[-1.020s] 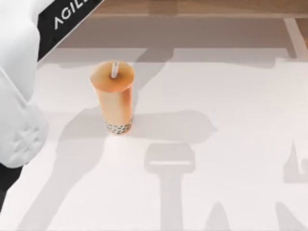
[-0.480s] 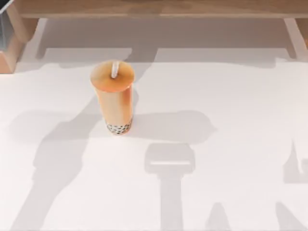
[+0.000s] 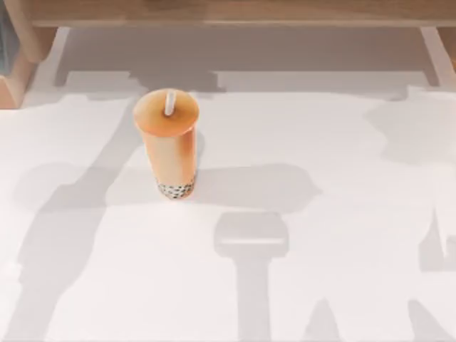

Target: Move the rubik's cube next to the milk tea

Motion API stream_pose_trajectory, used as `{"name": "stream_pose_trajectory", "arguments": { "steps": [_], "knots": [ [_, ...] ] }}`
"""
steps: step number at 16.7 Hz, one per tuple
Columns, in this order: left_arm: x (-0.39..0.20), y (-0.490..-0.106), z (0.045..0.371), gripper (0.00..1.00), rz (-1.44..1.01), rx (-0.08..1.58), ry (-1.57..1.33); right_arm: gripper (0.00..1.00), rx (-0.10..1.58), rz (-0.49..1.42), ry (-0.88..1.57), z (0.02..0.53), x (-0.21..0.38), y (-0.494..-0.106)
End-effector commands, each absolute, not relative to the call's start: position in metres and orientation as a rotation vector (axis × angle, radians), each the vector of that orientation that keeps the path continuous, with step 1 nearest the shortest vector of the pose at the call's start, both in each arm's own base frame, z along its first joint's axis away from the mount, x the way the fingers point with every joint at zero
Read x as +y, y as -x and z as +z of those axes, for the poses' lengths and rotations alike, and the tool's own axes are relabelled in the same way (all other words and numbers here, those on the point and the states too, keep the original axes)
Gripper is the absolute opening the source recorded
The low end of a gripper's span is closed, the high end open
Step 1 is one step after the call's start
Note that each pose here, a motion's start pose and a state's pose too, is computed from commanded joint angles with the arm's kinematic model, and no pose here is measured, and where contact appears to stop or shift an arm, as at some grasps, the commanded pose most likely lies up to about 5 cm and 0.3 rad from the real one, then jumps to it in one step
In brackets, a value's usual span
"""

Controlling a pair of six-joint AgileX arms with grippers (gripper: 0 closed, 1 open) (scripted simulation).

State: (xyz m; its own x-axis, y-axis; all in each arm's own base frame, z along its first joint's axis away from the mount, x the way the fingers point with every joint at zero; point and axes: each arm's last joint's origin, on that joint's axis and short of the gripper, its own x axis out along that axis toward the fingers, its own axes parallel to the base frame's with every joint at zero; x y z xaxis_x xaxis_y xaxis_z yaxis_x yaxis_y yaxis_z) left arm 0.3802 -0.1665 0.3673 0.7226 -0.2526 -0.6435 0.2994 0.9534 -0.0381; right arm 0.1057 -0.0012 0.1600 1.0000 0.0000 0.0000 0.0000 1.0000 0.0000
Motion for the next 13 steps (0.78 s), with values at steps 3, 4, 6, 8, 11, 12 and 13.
{"name": "stream_pose_trajectory", "arguments": {
  "steps": [3, 4, 6, 8, 11, 12, 13],
  "knots": [
    [-0.116, -0.4, 0.302, 0.0, -0.183, 1.011, -0.056, 1.0, 0.0, 0.0, 0.0, 0.16, -0.001, -0.106],
    [-0.099, -0.404, 0.28, 0.0, -0.139, 1.111, -0.045, 1.0, 0.0, 0.0, 0.0, 0.16, -0.001, -0.106],
    [-0.068, -0.407, 0.242, 0.0, -0.064, 1.293, -0.02, 1.0, 0.0, 0.0, 0.0, 0.16, -0.001, -0.106],
    [-0.05, -0.405, 0.21, 0.0, -0.022, 1.443, -0.004, 1.0, 0.0, 0.0, 0.0, 0.16, -0.001, -0.106],
    [-0.049, -0.4, 0.184, 0.0, -0.018, 1.57, -0.011, 1.0, 0.0, 0.0, 0.0, 0.16, -0.001, -0.106],
    [-0.049, -0.4, 0.184, 0.0, -0.018, 1.57, -0.011, 1.0, 0.0, 0.0, 0.0, 0.16, -0.001, -0.106],
    [-0.049, -0.4, 0.184, 0.0, -0.018, 1.57, -0.011, 1.0, 0.0, 0.0, 0.0, 0.16, -0.001, -0.106]
  ]
}}
